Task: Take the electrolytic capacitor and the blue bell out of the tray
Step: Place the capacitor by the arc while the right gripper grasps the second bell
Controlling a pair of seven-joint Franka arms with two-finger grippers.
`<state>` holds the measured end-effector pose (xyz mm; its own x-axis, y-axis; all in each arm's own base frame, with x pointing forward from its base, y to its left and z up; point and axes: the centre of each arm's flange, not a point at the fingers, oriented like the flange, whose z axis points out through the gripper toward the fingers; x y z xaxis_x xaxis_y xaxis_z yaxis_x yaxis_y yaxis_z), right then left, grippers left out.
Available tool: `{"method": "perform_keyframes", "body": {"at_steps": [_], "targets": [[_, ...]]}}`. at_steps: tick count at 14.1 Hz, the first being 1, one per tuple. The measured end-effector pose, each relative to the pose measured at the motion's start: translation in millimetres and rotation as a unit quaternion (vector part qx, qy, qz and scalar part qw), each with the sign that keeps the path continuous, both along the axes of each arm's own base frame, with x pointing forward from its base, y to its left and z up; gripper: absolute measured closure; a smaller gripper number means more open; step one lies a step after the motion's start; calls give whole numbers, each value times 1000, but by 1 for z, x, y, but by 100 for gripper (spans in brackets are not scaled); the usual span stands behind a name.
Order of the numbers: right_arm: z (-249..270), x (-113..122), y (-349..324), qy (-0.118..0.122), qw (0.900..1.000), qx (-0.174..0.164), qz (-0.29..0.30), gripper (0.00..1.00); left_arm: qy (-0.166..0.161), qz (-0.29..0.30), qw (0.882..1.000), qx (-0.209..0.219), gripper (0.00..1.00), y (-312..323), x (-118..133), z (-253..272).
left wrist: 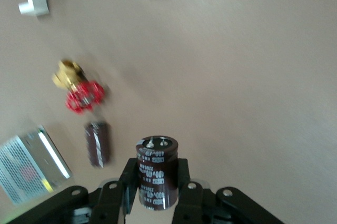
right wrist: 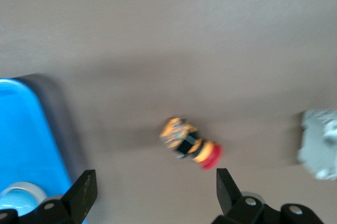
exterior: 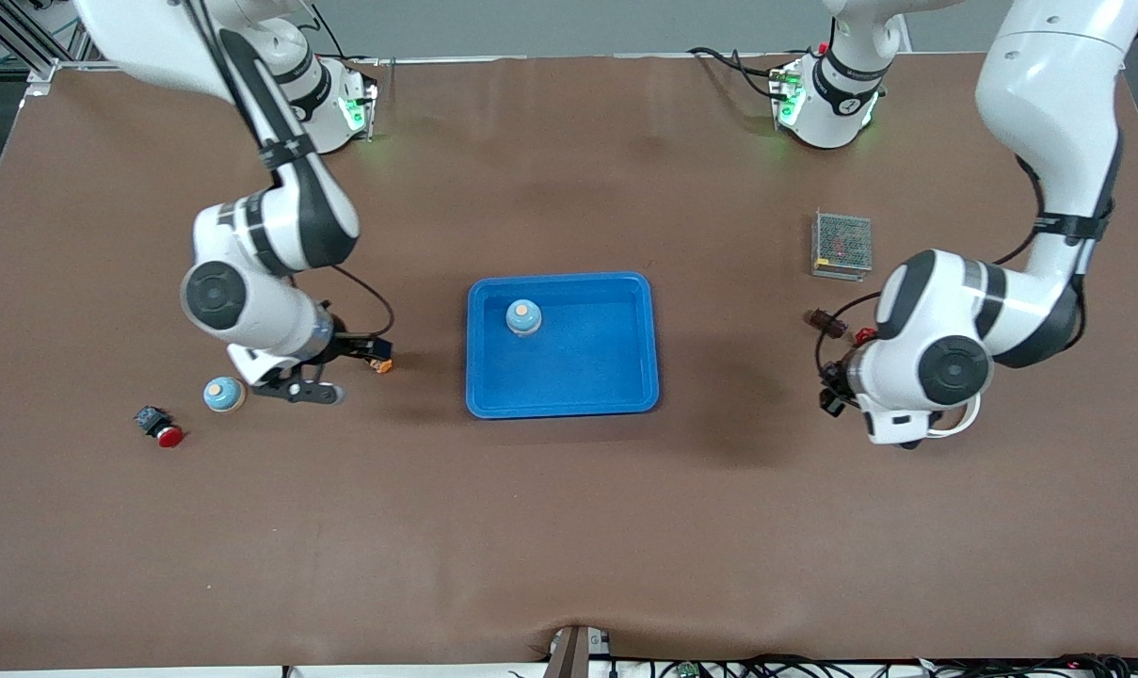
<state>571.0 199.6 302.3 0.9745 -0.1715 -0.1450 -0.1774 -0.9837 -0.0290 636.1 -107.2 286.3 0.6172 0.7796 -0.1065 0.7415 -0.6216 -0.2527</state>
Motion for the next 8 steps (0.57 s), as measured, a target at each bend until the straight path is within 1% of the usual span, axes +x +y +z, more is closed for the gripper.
{"method": "perform_keyframes", "body": {"at_steps": [4,6,8], "targets": [[2,-23,64,-9,999,-8,-38,0,14,-40,999,22,66,43,-6,-19],[2,-39,96,-12,999,-10,-41,0,15,-59,998,23,66,56,-8,-28],[-2,-53,125,-20,998,-8,-54,0,13,-73,997,21,66,73,-8,-37]]}}
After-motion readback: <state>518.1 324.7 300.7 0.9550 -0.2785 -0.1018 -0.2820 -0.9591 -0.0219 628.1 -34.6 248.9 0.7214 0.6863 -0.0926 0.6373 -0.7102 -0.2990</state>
